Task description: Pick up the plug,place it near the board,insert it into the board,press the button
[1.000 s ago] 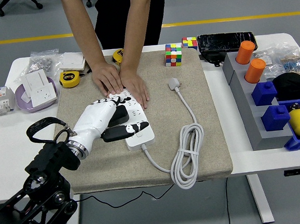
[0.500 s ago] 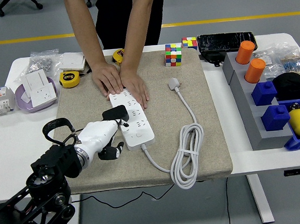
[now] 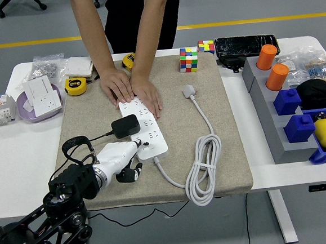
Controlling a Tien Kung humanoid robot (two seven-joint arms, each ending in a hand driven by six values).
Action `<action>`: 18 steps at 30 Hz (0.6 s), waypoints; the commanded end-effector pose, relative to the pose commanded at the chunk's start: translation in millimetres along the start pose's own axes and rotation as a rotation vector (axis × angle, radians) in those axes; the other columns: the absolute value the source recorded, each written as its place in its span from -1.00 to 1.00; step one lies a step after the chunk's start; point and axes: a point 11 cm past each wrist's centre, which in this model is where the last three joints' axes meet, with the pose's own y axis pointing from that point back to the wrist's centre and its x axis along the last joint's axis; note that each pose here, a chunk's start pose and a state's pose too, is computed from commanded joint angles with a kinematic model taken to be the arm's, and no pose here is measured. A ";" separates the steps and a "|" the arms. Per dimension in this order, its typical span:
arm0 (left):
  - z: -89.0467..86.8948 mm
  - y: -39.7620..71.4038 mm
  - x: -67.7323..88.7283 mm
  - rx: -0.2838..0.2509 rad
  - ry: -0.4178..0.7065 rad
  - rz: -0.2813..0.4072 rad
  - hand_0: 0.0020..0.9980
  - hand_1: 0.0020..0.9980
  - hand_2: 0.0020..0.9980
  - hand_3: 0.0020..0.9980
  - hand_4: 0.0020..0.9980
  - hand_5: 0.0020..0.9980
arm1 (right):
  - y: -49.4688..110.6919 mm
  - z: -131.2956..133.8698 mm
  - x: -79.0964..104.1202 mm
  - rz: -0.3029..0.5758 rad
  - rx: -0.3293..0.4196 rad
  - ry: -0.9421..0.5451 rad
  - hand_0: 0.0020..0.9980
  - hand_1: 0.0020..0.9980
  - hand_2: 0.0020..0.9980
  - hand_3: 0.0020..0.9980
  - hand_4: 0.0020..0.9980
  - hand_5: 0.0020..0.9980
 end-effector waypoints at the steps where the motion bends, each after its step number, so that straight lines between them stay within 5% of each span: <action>1: -0.2 -0.2 -0.7 0.000 0.000 -0.002 -0.72 -0.89 -0.69 0.83 -0.11 -0.91 | 0.0 0.0 -0.1 0.000 0.000 0.000 0.55 0.37 0.41 0.37 1.00 0.68; 18: 9.5 0.8 5.7 -0.038 0.004 0.017 -0.72 -0.89 -0.69 0.81 -0.12 -0.90 | 0.0 -0.6 -0.3 0.000 0.001 -0.006 0.55 0.37 0.41 0.37 1.00 0.67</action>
